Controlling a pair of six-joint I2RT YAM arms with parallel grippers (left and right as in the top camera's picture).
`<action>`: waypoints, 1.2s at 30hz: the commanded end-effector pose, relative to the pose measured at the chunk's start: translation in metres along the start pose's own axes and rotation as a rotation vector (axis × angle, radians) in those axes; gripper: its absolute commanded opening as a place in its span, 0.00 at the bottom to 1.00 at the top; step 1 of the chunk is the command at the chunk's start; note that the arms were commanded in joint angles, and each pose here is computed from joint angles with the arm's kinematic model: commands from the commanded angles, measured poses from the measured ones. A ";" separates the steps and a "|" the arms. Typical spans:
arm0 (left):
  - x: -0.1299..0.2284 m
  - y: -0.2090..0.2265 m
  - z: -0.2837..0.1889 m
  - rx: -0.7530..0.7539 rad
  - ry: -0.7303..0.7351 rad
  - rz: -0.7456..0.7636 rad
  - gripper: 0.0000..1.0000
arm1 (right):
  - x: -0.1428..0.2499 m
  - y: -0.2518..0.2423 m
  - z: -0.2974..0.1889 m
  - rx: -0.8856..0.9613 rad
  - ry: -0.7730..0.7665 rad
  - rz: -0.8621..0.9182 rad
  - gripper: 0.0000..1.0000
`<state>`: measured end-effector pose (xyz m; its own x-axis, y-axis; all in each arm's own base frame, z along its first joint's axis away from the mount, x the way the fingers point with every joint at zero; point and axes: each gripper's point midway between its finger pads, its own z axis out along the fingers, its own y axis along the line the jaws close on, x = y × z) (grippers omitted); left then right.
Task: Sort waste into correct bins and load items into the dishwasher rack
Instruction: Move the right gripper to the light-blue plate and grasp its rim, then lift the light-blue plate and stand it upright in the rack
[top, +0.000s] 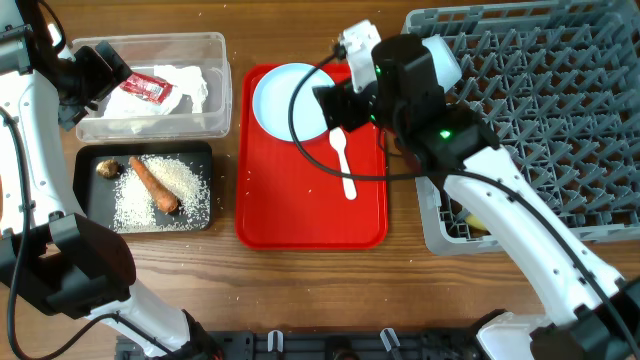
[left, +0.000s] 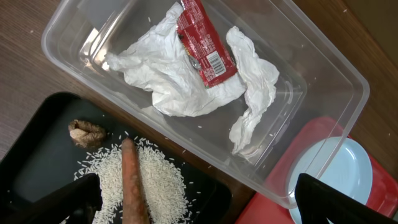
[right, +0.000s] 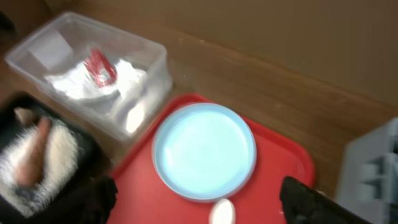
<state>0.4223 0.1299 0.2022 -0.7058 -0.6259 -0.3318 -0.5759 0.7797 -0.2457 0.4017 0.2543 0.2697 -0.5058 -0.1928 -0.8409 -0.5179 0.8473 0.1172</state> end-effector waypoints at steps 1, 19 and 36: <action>-0.003 0.001 -0.007 -0.001 -0.020 -0.011 1.00 | 0.006 -0.021 0.040 0.094 -0.018 0.287 0.79; -0.003 0.001 -0.007 -0.001 -0.020 -0.011 1.00 | 0.185 -0.087 0.181 0.302 0.306 0.539 0.12; -0.003 0.001 -0.007 -0.001 -0.020 -0.010 1.00 | 0.036 -0.086 0.065 0.289 0.057 0.182 0.04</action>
<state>0.4224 0.1300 0.2023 -0.7057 -0.6258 -0.3321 -0.5758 0.7798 -0.2458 0.4737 0.2291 0.1368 -0.7229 0.0384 -0.6899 -0.1753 0.9556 0.2369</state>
